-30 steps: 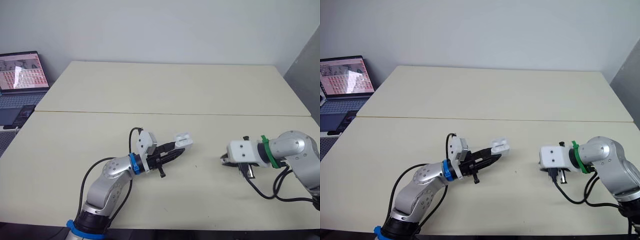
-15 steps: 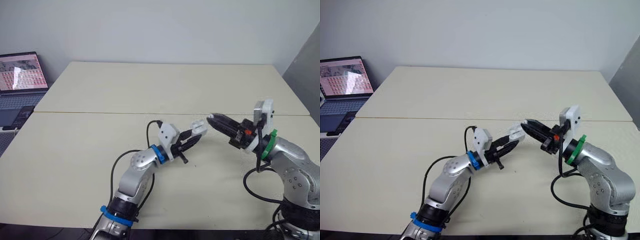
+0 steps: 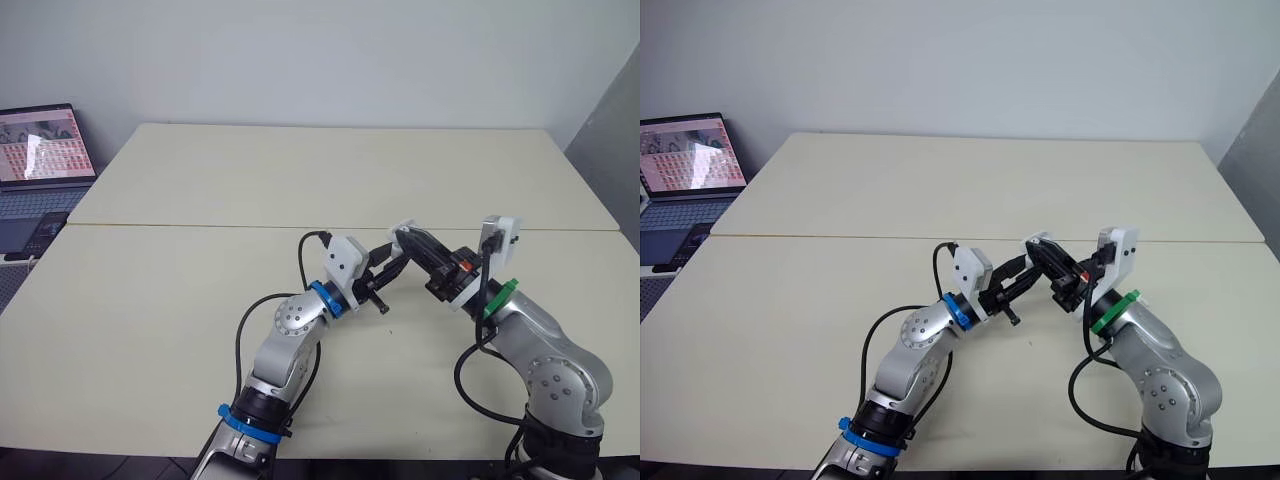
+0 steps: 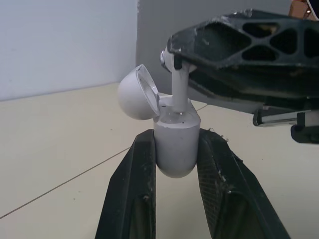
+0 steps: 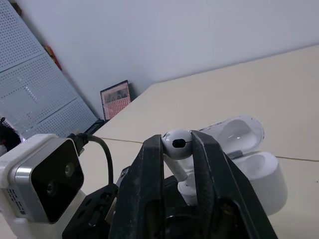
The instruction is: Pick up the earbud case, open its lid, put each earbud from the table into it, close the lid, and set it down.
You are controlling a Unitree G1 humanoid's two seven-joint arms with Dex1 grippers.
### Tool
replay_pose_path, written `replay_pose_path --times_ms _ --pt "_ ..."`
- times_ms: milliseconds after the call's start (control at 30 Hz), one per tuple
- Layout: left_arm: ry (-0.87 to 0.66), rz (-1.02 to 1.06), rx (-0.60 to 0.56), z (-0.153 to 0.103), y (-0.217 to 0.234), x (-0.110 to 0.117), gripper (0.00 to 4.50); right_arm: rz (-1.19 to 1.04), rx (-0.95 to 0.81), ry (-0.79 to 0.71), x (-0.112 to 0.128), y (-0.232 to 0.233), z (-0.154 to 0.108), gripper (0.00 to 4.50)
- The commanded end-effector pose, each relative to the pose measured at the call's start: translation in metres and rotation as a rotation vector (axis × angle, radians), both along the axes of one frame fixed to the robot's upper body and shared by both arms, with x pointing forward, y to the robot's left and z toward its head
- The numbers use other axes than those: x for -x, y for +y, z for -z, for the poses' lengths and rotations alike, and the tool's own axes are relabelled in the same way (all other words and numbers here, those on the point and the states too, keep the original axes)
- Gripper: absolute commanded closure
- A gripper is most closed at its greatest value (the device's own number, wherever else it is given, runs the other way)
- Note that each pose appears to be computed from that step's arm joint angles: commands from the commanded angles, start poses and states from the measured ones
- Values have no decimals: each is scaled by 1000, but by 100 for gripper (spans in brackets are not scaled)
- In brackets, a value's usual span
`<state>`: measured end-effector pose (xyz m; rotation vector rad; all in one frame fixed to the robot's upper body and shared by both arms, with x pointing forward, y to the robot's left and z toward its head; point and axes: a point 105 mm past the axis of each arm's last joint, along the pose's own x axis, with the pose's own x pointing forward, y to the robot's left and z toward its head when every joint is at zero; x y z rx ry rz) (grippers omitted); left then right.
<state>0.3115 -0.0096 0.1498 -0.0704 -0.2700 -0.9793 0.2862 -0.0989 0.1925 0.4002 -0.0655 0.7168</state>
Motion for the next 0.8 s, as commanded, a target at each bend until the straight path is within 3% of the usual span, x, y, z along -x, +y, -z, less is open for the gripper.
replay_pose_path --times_ms 33,800 --pt "-44 -8 31 -11 2 3 372 10 -15 -49 2 1 -9 410" --pt "-33 6 59 -13 2 9 372 27 29 -7 -3 2 6 410"
